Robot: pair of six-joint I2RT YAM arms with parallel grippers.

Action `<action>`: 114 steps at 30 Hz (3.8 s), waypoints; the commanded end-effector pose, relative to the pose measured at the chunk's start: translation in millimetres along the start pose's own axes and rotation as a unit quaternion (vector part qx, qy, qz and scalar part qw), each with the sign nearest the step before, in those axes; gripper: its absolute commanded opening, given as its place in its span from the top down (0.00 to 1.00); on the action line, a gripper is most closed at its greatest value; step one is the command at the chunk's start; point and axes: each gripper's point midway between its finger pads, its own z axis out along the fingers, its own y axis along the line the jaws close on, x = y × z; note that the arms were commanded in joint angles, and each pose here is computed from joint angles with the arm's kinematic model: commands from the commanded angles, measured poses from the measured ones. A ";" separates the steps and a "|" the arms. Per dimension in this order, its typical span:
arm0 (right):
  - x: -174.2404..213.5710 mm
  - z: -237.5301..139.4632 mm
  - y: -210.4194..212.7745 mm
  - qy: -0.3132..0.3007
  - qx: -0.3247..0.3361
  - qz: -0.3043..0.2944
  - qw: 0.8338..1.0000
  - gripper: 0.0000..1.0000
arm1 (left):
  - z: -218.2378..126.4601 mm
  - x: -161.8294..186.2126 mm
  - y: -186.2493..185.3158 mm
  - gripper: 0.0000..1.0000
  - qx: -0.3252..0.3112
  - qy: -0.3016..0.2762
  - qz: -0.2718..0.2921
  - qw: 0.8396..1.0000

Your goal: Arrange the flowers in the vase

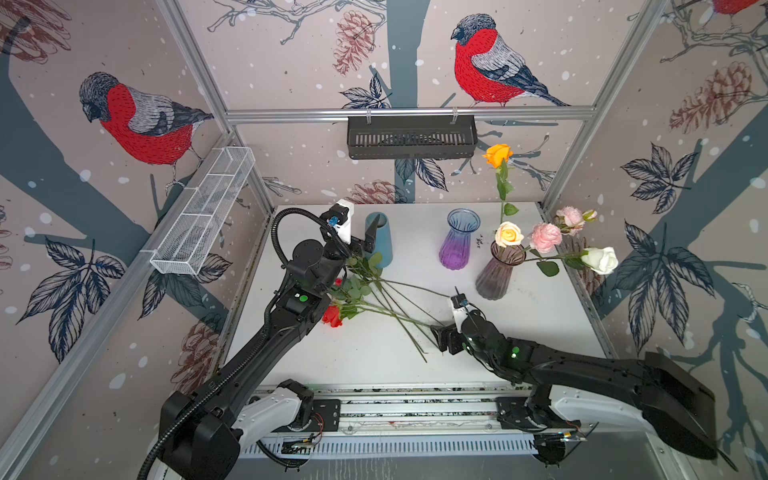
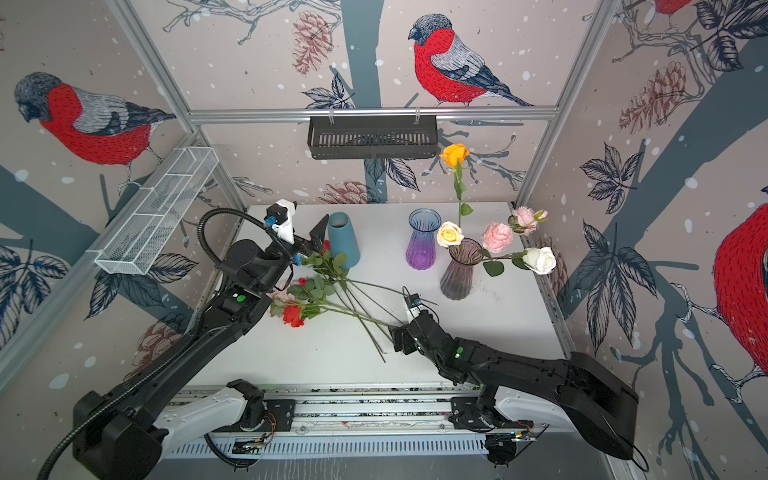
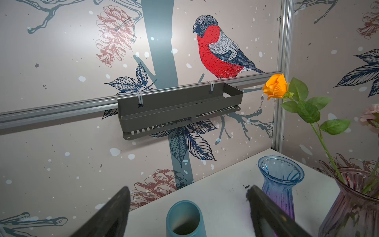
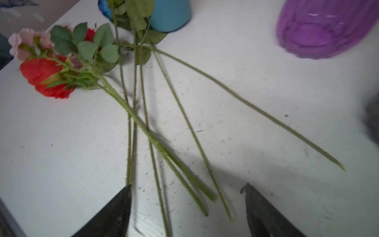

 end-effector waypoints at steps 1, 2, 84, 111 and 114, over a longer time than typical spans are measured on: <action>-50.3 -22.0 -31.2 -0.166 0.053 0.071 0.982 0.08 | 0.4 -13.8 -1.9 0.11 0.010 -0.025 -0.002 1.000; -54.7 -29.7 -40.6 -0.192 0.062 0.072 0.977 0.05 | 0.6 -13.9 -2.1 0.11 0.011 -0.026 -0.003 1.000; -221.8 31.1 -293.9 -0.298 0.321 -0.065 0.897 0.43 | -3.5 -27.1 -14.2 0.15 0.073 -0.056 -0.053 0.994; -261.3 89.3 -381.0 -0.260 0.329 -0.090 0.903 0.42 | 0.7 -18.2 -12.0 0.17 0.093 -0.049 -0.049 0.993; -262.7 88.1 -382.6 -0.261 0.334 -0.089 0.901 0.41 | 1.0 -18.4 -11.8 0.17 0.093 -0.049 -0.048 0.993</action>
